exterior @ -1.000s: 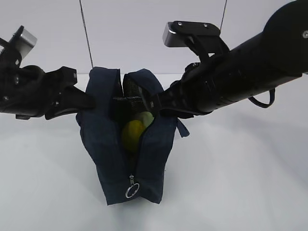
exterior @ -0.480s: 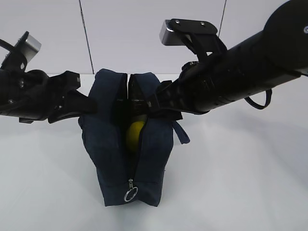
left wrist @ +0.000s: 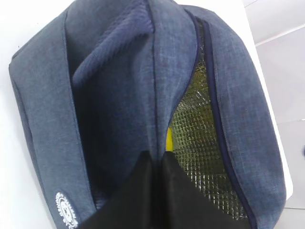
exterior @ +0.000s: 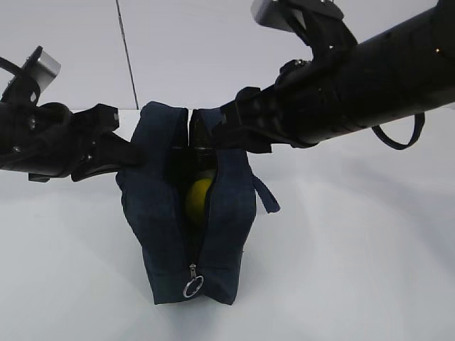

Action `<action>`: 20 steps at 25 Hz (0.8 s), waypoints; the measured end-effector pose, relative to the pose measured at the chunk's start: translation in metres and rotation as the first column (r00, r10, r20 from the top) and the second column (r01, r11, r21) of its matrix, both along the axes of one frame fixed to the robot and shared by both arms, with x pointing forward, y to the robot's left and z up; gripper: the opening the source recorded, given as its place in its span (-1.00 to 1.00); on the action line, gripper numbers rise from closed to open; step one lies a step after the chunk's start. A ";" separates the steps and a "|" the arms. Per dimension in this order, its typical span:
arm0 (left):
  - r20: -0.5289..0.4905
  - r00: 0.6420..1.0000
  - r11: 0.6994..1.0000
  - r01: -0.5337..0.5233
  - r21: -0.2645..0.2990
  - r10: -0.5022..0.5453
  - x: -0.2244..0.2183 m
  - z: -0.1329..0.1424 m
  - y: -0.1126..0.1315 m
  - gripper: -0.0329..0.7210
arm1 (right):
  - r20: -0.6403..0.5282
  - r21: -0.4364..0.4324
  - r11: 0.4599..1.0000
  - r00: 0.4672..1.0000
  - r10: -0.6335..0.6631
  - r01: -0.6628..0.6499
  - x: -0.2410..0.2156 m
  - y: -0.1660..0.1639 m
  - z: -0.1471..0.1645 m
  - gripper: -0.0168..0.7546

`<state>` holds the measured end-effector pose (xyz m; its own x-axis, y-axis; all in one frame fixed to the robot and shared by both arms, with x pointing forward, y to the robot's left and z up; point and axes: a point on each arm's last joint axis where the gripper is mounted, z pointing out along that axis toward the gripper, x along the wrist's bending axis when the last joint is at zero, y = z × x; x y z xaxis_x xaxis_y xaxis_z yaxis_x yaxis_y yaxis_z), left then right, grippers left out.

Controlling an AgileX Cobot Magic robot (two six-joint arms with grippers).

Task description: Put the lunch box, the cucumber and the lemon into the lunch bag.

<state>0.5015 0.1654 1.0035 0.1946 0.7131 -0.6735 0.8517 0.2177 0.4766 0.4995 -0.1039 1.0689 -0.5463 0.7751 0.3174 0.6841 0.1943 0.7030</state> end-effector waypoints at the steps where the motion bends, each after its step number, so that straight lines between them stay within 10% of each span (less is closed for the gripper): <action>1: 0.000 1.000 1.000 -0.001 -0.001 0.001 0.000 0.000 0.000 -0.93 | 0.007 0.010 1.000 1.000 -0.001 0.001 -0.002 -0.001 0.004 0.09; 20: 0.001 1.000 1.000 -0.002 0.001 0.002 0.000 0.000 0.000 -0.93 | -0.018 0.099 0.989 0.994 -0.112 0.113 -0.039 -0.028 -0.008 0.09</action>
